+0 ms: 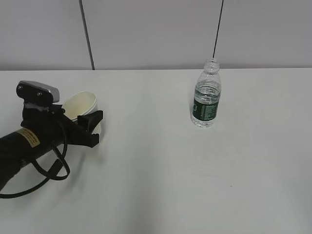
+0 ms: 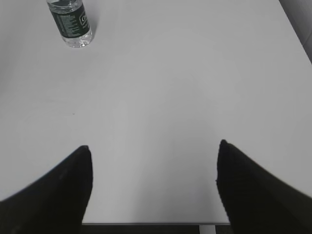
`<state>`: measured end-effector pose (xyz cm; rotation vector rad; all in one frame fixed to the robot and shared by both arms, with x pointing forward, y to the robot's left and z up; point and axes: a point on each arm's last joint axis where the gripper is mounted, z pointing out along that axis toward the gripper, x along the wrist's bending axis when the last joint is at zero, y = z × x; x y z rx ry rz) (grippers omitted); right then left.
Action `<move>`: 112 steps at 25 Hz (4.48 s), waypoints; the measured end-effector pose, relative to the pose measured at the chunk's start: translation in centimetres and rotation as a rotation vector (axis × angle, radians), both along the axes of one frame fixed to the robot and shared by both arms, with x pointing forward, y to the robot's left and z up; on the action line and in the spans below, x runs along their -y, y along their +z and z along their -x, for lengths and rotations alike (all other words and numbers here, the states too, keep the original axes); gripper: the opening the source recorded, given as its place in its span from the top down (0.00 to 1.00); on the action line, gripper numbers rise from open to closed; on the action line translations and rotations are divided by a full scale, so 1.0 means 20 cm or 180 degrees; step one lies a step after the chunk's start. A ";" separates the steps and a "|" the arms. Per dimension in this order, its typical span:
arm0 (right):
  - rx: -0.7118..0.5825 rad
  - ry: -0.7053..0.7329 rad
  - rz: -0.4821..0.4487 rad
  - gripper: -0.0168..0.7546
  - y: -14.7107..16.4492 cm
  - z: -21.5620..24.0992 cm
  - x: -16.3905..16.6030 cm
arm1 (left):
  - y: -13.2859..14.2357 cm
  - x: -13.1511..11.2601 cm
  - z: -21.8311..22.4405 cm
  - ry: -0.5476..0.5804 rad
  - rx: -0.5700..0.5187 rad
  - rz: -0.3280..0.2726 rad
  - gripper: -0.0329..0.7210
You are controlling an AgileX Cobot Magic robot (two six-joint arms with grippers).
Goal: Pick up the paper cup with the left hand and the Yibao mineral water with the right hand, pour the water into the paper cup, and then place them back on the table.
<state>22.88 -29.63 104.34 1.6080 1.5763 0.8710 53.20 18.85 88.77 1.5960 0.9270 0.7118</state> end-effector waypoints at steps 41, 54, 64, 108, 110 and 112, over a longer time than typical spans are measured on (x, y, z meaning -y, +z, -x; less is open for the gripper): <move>0.0824 0.0891 0.0107 0.22 -0.35 -1.24 -0.11 | 0.34 0.12 0.18 -0.0691 -0.0277 -0.0215 0.43; 0.0849 0.1109 -0.0259 0.17 -0.65 -1.53 -0.36 | 0.34 0.12 0.18 -0.0691 -0.0279 -0.0213 0.43; 0.0942 0.1091 -0.0317 0.11 -0.83 -1.72 -0.40 | 0.34 0.12 0.18 -0.0691 -0.0279 -0.0213 0.43; 0.1249 0.1793 -0.0273 0.39 -0.80 -1.99 -0.58 | 0.33 0.13 0.20 -0.0781 -0.0406 -0.0230 0.43; 0.1298 0.1909 -0.0238 0.38 -0.74 -1.99 -0.63 | 0.32 0.13 0.20 -0.0806 -0.0416 -0.0270 0.43; 0.1332 0.2036 -0.0214 0.38 -0.70 -1.98 -0.69 | 0.32 0.13 0.20 -0.0814 -0.0440 -0.0306 0.43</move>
